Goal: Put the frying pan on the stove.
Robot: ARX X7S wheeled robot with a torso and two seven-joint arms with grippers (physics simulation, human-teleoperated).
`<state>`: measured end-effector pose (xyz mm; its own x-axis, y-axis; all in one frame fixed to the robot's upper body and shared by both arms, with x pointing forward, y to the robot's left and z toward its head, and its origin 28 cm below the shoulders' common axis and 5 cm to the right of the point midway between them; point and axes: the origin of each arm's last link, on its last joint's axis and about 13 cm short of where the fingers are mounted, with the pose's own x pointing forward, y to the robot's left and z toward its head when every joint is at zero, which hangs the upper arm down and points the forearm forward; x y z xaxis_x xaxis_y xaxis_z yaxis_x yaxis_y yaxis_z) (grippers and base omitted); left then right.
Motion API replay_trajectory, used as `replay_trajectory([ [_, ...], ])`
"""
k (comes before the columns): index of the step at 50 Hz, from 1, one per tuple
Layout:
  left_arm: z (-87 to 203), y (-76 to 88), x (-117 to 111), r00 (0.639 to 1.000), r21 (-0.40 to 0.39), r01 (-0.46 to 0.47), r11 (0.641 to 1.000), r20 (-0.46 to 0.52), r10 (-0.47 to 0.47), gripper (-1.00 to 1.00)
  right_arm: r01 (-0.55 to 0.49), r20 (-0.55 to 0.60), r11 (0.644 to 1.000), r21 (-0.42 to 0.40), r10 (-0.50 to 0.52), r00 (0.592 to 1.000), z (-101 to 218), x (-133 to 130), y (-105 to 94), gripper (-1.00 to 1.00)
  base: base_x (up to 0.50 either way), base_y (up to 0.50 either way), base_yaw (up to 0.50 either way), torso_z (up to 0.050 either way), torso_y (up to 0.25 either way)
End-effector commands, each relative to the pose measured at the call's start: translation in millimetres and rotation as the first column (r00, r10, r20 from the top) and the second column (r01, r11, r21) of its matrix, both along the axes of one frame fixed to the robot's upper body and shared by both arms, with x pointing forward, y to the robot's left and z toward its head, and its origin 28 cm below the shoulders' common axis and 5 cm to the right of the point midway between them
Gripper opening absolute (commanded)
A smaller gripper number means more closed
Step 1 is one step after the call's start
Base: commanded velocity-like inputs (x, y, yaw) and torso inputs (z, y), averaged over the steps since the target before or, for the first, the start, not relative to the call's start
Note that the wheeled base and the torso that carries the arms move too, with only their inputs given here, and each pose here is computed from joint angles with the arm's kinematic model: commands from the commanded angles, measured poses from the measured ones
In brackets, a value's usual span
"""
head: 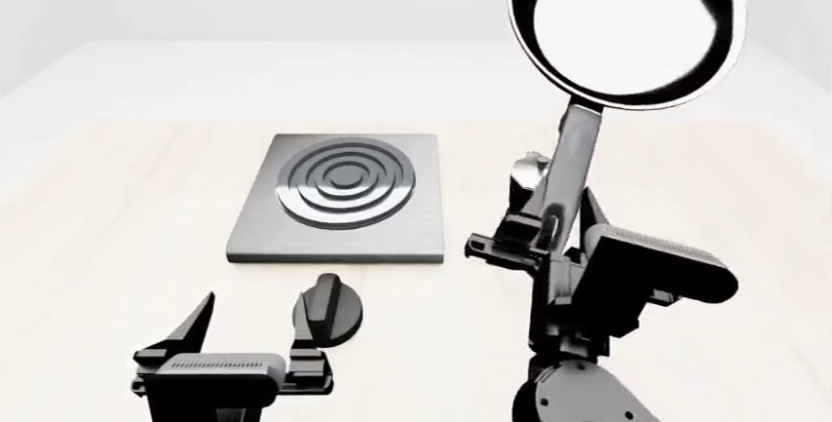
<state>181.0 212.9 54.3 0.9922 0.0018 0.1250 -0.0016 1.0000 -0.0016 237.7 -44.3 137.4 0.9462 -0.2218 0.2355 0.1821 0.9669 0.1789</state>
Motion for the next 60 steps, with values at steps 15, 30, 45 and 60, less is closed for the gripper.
replay_trajectory([
  [15,1,1.8,1,1.0,-0.003,-0.005,1.0,0.002,0.005,1.0,-0.426,-0.014,0.876,-0.226,0.435,0.901,15,8,10.2,-1.0,0.0,0.0,0.0,0.0,0.002],
  [30,1,2.2,1,1.0,-0.006,-0.007,1.0,-0.001,0.007,1.0,-0.481,-0.104,0.831,-0.281,0.471,0.876,19,33,-3.0,-1.0,0.0,0.0,0.0,0.001,0.002],
  [45,2,3.2,2,1.0,-0.011,-0.009,1.0,0.0,0.009,1.0,-0.578,-0.198,0.767,-0.277,0.543,0.816,18,55,-7.1,-1.0,0.0,0.0,0.0,0.001,0.002],
  [60,1,2.1,2,1.0,-0.007,-0.007,1.0,0.002,0.007,1.0,-0.62,-0.29,0.757,-0.205,0.558,0.777,8,75,-11.6,-1.0,0.0,0.0,0.0,0.0,0.002],
])
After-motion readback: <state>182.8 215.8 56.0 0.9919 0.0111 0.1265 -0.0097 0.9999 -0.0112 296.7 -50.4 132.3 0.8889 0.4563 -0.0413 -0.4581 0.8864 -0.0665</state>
